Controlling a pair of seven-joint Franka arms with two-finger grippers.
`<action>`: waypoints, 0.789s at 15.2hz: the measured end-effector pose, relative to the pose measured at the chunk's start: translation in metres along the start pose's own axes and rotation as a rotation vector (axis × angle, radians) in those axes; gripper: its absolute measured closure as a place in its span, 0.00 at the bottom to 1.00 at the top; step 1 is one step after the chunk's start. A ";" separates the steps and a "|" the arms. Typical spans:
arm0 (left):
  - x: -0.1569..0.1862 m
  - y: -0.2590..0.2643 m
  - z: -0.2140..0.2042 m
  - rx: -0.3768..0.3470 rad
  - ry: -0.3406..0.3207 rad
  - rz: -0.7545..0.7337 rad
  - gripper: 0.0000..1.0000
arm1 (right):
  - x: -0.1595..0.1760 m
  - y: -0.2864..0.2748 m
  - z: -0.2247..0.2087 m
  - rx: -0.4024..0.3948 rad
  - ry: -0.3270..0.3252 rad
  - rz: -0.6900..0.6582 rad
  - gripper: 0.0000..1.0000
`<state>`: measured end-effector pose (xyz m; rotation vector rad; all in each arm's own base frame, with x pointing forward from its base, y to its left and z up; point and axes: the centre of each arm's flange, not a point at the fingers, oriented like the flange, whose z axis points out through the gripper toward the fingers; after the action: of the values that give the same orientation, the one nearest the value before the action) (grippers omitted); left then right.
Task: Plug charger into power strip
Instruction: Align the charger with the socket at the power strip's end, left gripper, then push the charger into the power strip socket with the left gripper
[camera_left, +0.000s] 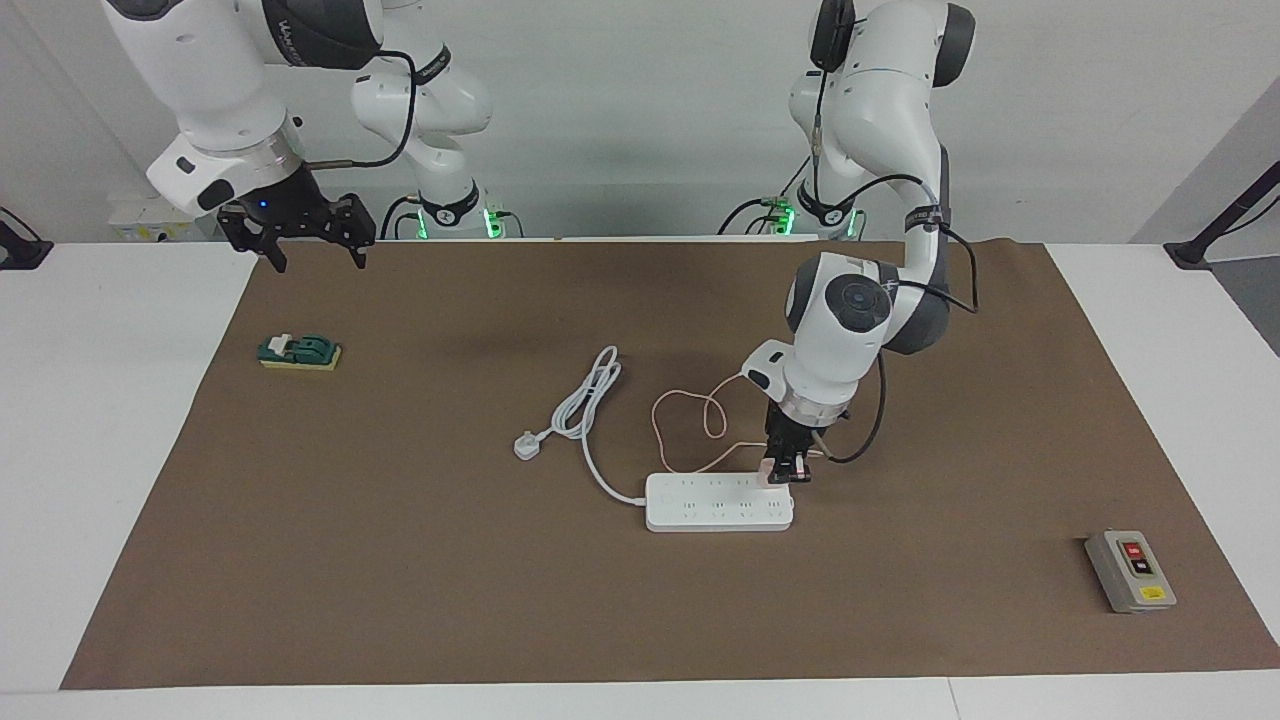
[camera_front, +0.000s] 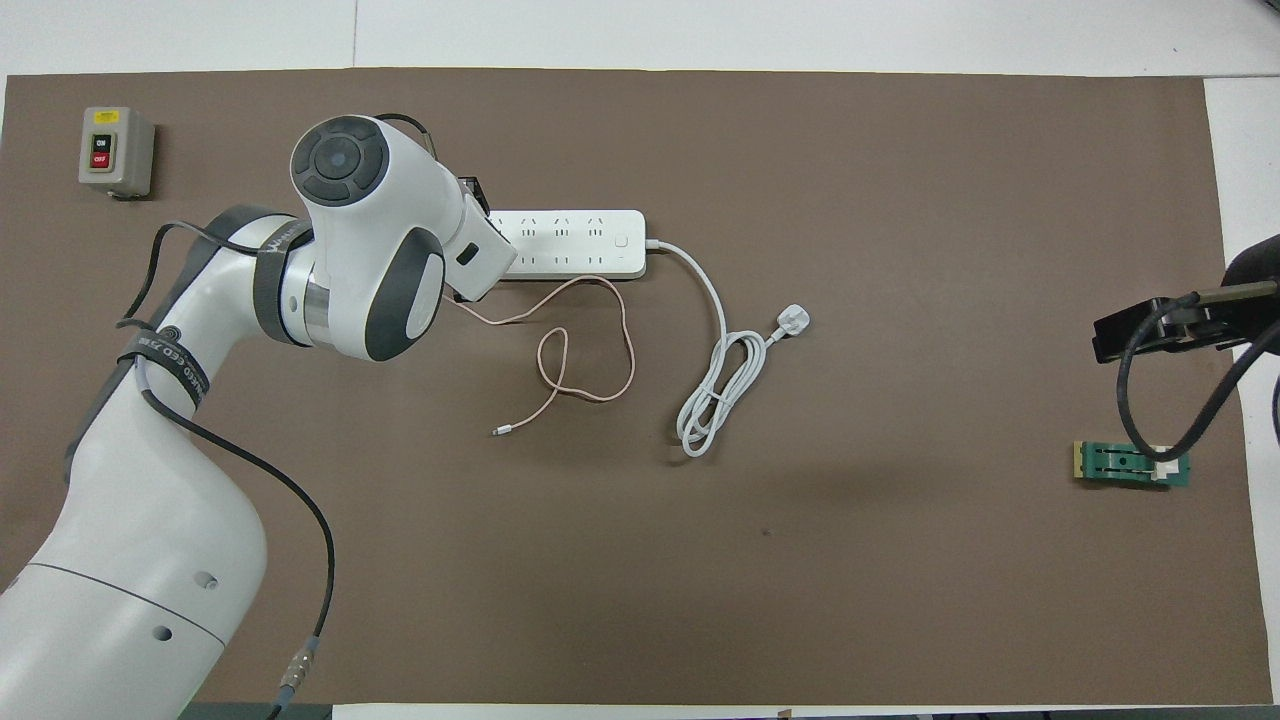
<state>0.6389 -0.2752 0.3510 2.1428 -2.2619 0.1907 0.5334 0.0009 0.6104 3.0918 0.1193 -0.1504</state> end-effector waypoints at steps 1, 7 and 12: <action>-0.001 -0.003 0.000 -0.012 0.003 0.001 0.68 | 0.000 0.000 0.000 0.000 0.000 0.001 0.00; 0.002 -0.016 0.005 -0.082 -0.009 0.009 0.68 | 0.000 0.001 0.001 0.000 -0.001 0.002 0.00; 0.003 -0.019 0.007 -0.105 -0.005 0.032 0.67 | 0.000 0.001 0.001 0.000 -0.002 0.002 0.00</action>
<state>0.6584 -0.2798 0.3463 2.0598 -2.2554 0.0650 0.5333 -0.0003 0.6097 3.0920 0.1160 -0.1531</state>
